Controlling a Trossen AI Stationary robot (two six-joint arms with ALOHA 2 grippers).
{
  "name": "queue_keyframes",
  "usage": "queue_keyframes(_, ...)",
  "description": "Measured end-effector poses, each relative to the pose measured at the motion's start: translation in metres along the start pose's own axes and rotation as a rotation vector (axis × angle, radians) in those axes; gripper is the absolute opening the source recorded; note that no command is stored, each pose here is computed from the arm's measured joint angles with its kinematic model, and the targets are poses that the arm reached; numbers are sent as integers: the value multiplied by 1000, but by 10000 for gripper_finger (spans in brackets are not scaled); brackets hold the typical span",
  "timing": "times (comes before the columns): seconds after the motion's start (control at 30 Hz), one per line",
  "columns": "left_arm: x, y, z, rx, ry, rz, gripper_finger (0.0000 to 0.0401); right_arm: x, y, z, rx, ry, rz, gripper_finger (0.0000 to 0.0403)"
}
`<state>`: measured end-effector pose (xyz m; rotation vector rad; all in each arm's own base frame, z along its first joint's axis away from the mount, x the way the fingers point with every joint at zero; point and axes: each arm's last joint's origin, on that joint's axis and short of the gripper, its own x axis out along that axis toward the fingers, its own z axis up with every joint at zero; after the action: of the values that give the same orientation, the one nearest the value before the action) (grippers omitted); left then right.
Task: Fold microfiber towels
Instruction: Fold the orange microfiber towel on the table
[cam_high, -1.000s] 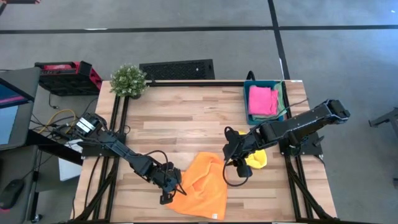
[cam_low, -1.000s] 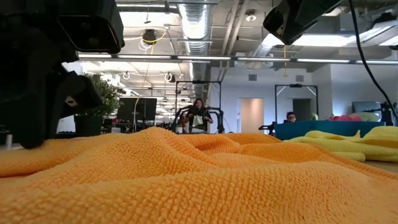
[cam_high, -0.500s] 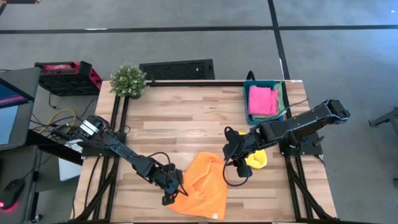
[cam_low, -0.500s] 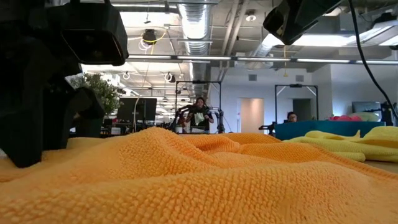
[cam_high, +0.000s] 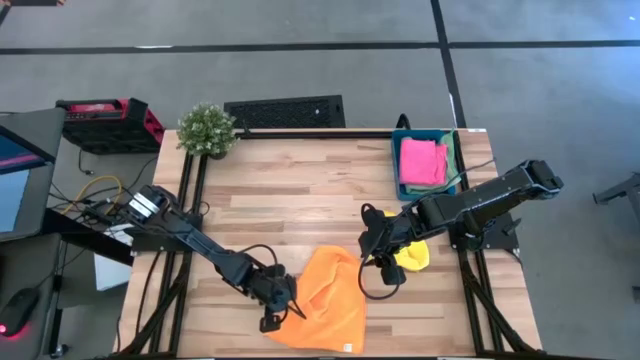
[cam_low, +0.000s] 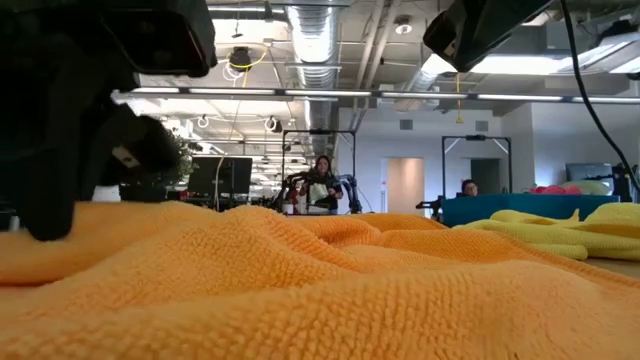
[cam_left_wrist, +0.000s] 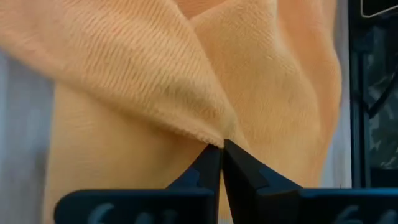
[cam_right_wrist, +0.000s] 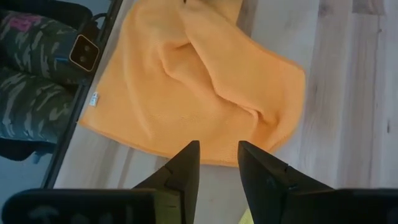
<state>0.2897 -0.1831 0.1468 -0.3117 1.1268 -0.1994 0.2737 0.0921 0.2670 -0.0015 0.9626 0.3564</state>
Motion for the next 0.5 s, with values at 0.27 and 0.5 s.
queue_keyframes(0.27, -35, 0, 6, 14, 44, 125, 1, -2, -13, 5, 0, -55, -95, 132)
queue_keyframes(0.5, -56, 3, 14, 86, 62, 256, 0, 10, -36, 18, -58, -139, -138, 129)
